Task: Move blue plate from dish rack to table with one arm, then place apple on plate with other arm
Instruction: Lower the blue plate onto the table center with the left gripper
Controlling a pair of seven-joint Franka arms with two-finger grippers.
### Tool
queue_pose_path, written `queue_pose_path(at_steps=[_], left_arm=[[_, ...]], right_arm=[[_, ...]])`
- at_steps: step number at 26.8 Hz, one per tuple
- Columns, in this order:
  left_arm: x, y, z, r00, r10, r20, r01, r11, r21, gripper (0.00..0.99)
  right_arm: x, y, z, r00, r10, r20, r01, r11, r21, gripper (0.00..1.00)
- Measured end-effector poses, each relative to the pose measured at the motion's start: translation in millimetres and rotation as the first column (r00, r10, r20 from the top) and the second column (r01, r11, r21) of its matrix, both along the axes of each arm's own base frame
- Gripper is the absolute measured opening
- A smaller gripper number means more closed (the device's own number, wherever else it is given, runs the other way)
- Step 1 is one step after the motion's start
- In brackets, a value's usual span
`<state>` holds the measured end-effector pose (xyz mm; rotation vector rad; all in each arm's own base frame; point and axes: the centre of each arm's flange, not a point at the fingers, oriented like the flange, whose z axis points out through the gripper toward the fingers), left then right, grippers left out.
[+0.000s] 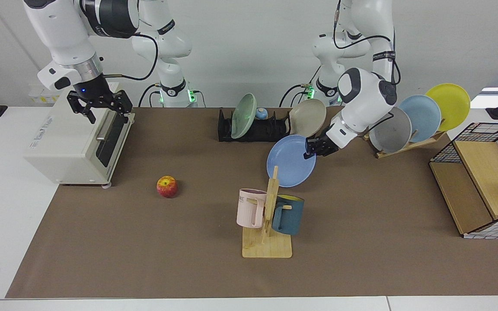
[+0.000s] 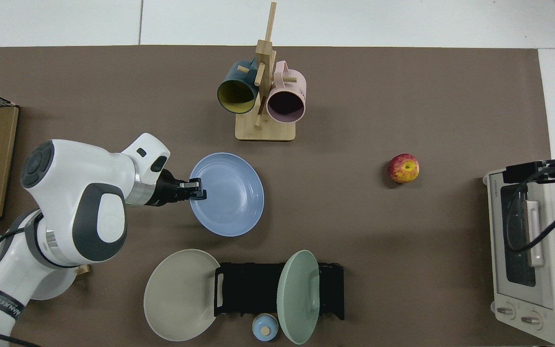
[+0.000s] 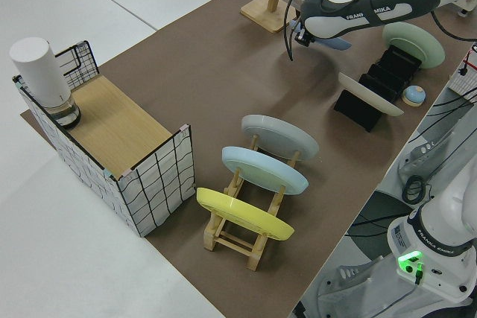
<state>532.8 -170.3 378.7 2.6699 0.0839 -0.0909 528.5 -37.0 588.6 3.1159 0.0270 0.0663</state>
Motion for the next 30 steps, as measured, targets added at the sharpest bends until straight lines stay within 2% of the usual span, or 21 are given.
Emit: queue_pose_path(at_steps=[13,21,23,26,28,29,30], left_arm=[[-18,-62,-18,0.994,-0.11,-0.001,0.11,0.994,-0.022,0.141],[-25,-77,-23,0.99,-0.143,0.002,0.143,0.99,-0.011,0.141],[-25,-77,-24,0.99,-0.142,0.005,0.142,0.99,-0.009,0.132],[-25,-77,-25,0.988,-0.151,0.008,0.151,0.988,0.001,0.137],[-25,-78,-25,0.985,-0.169,0.017,0.169,0.985,0.022,0.141],[-25,-78,-25,0.984,-0.177,0.022,0.177,0.984,0.031,0.167],[-25,-78,-25,0.983,-0.183,0.028,0.182,0.982,0.039,0.251]], right_arm=[[0.0,0,0,1.0,0.0,0.0,0.0,1.0,0.0,1.0],[0.0,0,0,1.0,0.0,0.0,0.0,1.0,0.0,1.0],[1.0,0,0,1.0,0.001,0.009,-0.001,1.0,0.0,1.0],[5.1,4,2,0.999,0.008,0.042,-0.008,1.0,-0.002,1.0],[7.7,11,1,0.998,0.021,0.053,-0.021,1.0,-0.003,1.0],[8.8,15,-1,0.998,0.029,0.056,-0.029,1.0,-0.003,1.0],[9.8,19,-3,0.998,0.036,0.055,-0.036,0.999,-0.003,1.0]])
